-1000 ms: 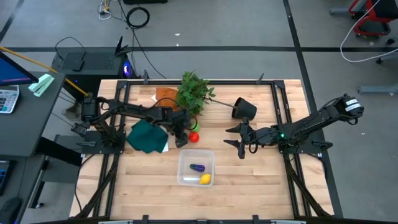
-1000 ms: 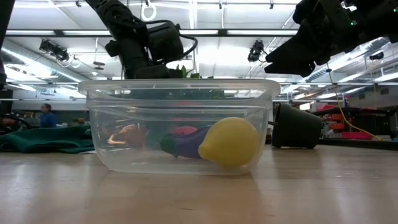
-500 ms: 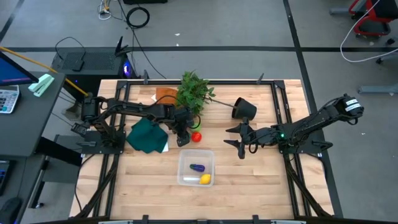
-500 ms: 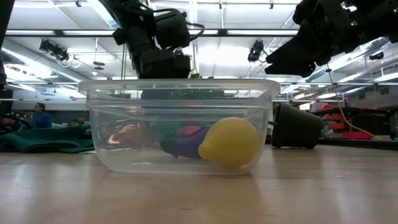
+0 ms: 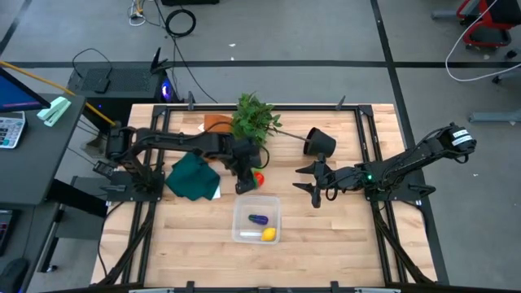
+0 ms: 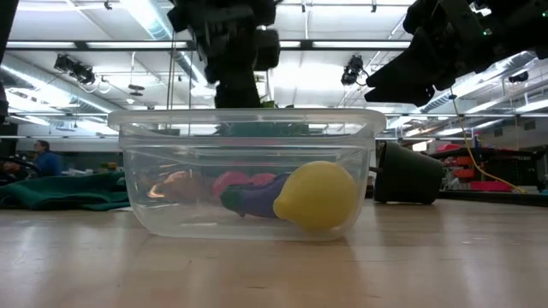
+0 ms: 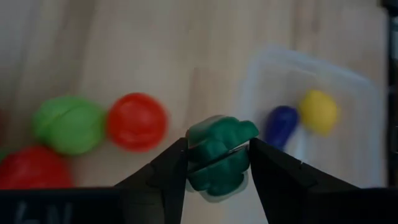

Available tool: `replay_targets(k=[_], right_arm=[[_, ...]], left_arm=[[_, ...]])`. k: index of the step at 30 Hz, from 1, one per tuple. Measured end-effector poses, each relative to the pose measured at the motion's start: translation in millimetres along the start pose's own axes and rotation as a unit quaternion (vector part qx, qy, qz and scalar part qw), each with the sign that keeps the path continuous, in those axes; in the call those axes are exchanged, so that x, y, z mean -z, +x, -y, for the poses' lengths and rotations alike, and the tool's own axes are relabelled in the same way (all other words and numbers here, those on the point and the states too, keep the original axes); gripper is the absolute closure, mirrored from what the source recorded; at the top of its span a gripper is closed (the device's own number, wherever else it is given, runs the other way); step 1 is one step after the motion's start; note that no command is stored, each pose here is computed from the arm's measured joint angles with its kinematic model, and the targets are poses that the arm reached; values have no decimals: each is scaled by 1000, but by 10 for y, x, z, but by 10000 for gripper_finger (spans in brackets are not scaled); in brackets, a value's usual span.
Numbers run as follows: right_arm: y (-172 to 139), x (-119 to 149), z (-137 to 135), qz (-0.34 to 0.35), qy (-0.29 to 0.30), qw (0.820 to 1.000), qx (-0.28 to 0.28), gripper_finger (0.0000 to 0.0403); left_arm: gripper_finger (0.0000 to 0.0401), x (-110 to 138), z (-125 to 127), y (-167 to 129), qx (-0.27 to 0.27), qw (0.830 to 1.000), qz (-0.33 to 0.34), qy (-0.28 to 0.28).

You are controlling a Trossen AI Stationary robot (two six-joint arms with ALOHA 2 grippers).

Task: Pick and placing Produce into tupperware
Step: Put the green bell pepper into the transparent bin

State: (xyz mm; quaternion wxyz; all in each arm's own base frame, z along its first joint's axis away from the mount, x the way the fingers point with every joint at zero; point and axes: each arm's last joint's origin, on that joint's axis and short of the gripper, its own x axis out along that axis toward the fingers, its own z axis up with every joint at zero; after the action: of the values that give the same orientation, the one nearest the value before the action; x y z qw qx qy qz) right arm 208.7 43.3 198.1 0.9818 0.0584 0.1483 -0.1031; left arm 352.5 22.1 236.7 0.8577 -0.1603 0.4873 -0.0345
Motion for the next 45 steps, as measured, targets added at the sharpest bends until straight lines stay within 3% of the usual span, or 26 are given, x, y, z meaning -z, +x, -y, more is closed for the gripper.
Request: replay_targets(k=[11, 20, 31, 45], right_arm=[[0, 1, -4, -2, 1, 1000, -7, 208], [-36, 27, -117, -22, 8, 995, -95, 208], [-143, 61, -318, -26, 19, 987, -155, 208], [-152, 55, -333, -21, 20, 987, -156, 208]], left_arm=[[235, 39, 501, 57, 47, 999, -6, 19], [237, 112, 846, 226, 62, 998, 1, 34], [241, 232, 982, 406, 33, 999, -22, 33], [241, 438, 941, 776, 5, 996, -86, -1]])
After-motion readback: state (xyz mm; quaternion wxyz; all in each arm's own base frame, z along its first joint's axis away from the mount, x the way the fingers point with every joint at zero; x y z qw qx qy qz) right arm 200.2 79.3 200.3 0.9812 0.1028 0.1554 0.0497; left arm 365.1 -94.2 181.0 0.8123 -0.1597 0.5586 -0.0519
